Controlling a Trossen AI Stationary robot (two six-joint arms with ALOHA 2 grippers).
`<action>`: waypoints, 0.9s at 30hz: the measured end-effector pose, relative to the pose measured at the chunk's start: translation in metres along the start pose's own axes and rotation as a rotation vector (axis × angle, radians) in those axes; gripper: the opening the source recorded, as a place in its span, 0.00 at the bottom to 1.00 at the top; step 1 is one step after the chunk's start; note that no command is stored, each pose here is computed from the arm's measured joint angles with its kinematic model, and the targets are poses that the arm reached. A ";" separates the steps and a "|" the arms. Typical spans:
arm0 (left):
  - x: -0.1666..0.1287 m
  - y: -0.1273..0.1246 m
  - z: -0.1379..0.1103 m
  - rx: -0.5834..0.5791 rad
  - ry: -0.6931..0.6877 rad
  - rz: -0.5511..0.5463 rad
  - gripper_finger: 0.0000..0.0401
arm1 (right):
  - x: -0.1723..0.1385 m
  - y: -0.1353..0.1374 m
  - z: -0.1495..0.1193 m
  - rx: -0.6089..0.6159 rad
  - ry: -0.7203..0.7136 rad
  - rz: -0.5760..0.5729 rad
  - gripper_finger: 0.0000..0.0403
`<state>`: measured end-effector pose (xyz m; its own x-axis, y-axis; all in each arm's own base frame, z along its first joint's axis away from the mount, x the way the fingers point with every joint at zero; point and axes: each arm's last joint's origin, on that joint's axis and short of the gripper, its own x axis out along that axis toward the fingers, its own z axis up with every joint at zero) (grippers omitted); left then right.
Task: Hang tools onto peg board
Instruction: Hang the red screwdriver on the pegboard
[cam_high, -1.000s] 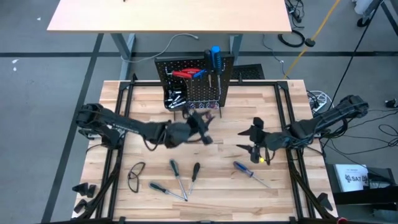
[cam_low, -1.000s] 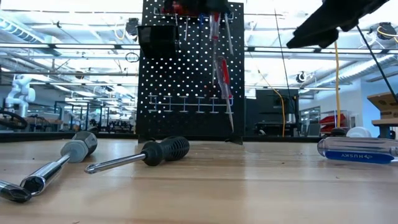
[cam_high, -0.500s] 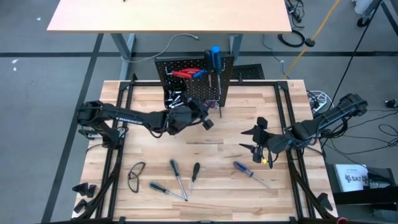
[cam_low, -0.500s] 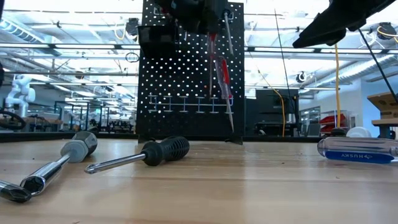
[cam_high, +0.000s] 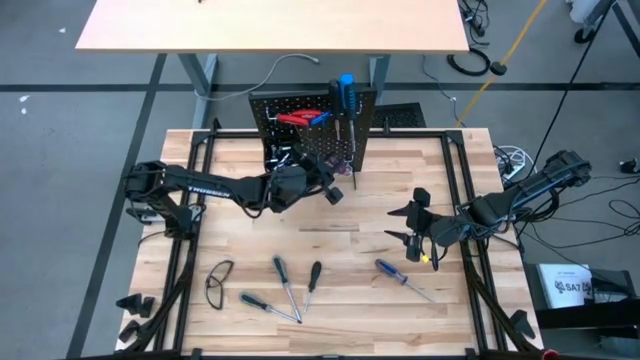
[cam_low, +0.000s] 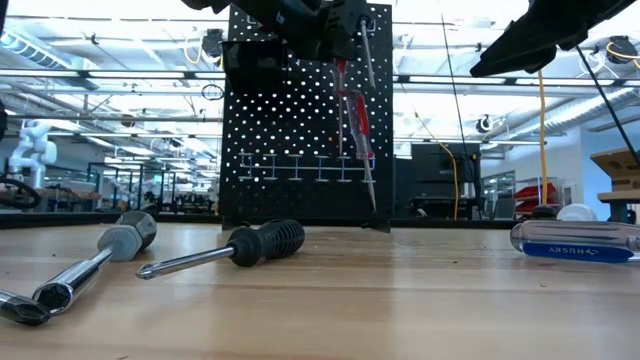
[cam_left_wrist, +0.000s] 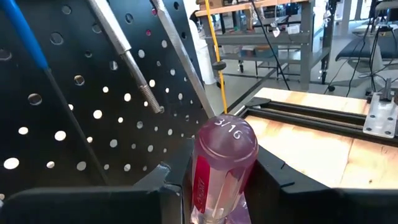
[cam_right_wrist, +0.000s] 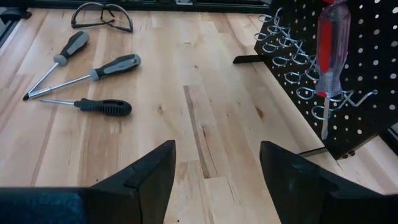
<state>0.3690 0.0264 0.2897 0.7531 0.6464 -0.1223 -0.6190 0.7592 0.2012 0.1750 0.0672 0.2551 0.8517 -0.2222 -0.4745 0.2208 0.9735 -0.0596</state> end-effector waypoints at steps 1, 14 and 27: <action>0.001 0.001 0.000 -0.015 0.001 -0.001 0.24 | 0.000 0.000 0.000 0.000 0.000 0.000 0.56; 0.006 0.007 -0.004 -0.074 0.030 -0.032 0.24 | 0.000 0.000 0.000 0.002 -0.001 0.001 0.56; 0.008 0.008 -0.006 -0.085 0.051 -0.025 0.24 | 0.000 0.000 0.002 0.012 -0.019 -0.014 0.56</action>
<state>0.3685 0.0382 0.2844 0.7579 0.6283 -0.1756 -0.6182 0.7777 0.1143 0.1758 0.0670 0.2566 0.8574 -0.2372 -0.4567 0.2386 0.9695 -0.0556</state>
